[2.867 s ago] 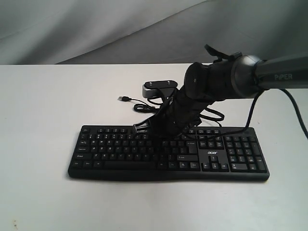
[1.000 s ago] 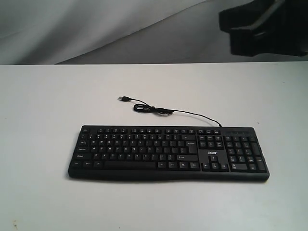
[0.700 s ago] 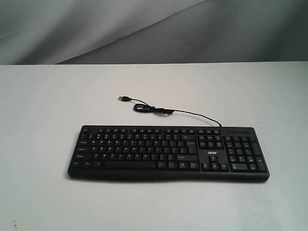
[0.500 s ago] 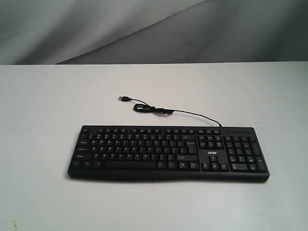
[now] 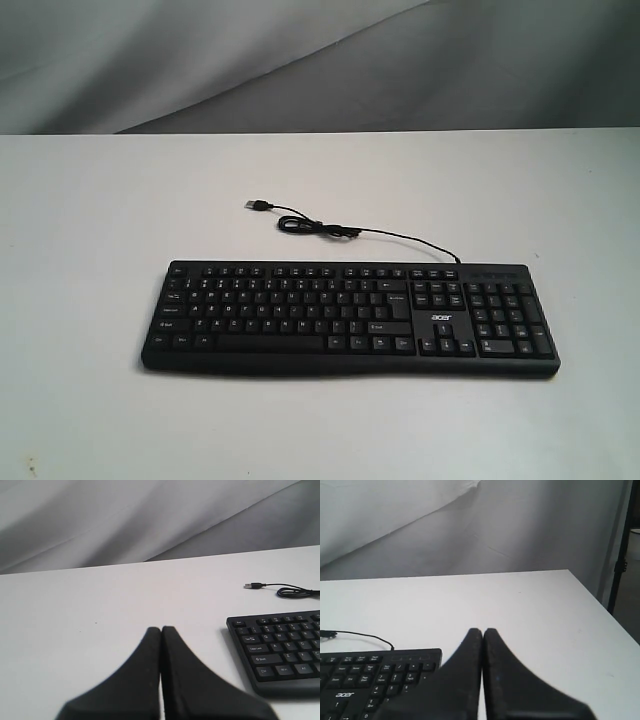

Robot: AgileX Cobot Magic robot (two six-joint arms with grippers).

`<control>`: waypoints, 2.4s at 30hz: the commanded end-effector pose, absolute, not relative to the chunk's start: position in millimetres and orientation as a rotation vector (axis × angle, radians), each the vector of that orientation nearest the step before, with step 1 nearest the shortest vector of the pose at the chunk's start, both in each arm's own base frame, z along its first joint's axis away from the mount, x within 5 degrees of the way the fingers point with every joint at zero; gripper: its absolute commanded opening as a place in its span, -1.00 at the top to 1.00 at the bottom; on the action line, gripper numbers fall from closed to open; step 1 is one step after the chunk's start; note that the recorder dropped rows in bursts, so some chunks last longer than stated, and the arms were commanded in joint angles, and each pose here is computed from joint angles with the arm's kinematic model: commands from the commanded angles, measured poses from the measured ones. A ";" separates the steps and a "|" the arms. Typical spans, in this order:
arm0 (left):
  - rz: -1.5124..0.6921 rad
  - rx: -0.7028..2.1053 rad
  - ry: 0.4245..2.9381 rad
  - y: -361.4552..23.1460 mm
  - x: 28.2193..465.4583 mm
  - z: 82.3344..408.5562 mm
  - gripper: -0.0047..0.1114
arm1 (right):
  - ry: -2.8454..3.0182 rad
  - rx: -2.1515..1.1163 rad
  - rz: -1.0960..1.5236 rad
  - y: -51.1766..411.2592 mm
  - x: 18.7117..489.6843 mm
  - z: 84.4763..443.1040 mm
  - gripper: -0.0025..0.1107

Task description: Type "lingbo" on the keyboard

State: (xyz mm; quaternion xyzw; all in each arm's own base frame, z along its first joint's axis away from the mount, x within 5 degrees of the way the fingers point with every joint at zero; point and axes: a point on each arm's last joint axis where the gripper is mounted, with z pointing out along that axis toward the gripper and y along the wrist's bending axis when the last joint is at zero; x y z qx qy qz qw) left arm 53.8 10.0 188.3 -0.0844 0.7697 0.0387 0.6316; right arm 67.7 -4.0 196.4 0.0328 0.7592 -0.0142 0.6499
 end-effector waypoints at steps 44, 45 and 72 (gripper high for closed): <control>0.079 -0.203 1.758 9.8 53.8 187.4 0.91 | 1.868 0.016 -0.102 -5.0 62.3 182.3 0.96; 0.079 -0.203 1.758 9.8 53.8 187.4 0.91 | 1.868 0.016 -0.102 -5.0 62.3 182.3 0.96; 0.079 -0.203 1.758 9.8 53.8 187.4 0.91 | 1.867 0.024 -0.093 -4.7 62.3 182.3 0.96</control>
